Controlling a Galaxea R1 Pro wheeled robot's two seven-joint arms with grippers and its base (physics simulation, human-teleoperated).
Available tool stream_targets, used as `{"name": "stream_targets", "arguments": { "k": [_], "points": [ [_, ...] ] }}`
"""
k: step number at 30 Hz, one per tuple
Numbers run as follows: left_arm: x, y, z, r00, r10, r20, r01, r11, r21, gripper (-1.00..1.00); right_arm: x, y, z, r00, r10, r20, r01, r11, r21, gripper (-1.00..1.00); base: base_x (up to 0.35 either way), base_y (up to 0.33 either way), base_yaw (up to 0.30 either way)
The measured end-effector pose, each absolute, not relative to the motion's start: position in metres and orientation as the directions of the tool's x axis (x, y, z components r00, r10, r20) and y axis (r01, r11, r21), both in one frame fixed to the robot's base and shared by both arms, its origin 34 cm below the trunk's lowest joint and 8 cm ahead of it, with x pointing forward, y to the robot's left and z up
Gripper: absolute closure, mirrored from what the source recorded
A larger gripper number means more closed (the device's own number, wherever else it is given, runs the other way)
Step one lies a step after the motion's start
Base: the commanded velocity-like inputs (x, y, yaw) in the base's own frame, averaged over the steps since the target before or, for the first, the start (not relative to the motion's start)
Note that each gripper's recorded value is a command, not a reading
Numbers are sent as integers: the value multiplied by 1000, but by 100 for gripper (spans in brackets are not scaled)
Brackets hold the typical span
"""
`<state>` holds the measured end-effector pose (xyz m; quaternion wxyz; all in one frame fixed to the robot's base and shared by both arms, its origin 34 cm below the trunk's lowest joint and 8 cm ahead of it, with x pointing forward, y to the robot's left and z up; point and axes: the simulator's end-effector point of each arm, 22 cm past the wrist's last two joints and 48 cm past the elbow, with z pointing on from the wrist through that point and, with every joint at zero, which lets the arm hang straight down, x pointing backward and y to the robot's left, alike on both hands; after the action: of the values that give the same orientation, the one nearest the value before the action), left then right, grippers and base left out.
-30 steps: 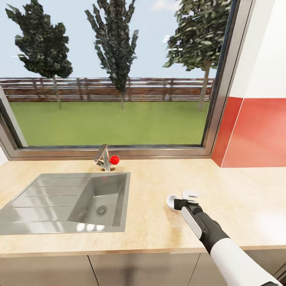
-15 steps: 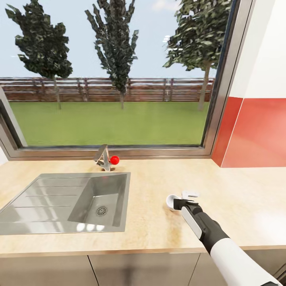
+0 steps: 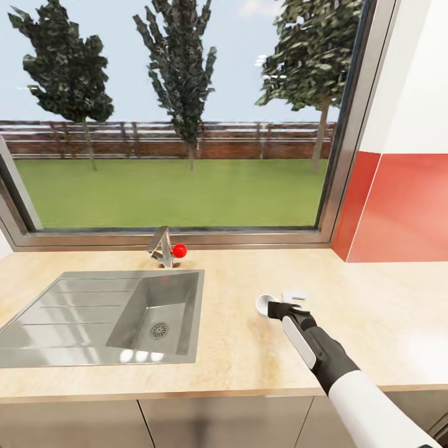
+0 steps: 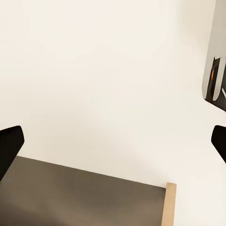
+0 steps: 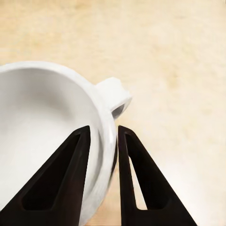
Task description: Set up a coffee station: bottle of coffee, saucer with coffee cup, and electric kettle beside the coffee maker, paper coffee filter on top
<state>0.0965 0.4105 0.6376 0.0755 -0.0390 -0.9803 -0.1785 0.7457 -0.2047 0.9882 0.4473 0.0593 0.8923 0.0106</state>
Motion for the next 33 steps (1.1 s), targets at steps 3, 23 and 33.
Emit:
{"name": "stream_targets", "arguments": {
  "k": [3,23,33],
  "points": [
    [97,410,638,-986,50,162,103,933,344,-100,752,-199,1010,-556,117,-823,82,993,86,100,0,0,0],
    [117,407,635,-995,53,89,81,935,347,-100,758,-170,1089,-469,93,-878,-11,994,111,100,-51,0,0],
    [120,406,635,-995,53,80,77,935,346,-100,752,-167,1085,-507,71,-859,-27,995,98,100,-328,0,94]
  ]
}}
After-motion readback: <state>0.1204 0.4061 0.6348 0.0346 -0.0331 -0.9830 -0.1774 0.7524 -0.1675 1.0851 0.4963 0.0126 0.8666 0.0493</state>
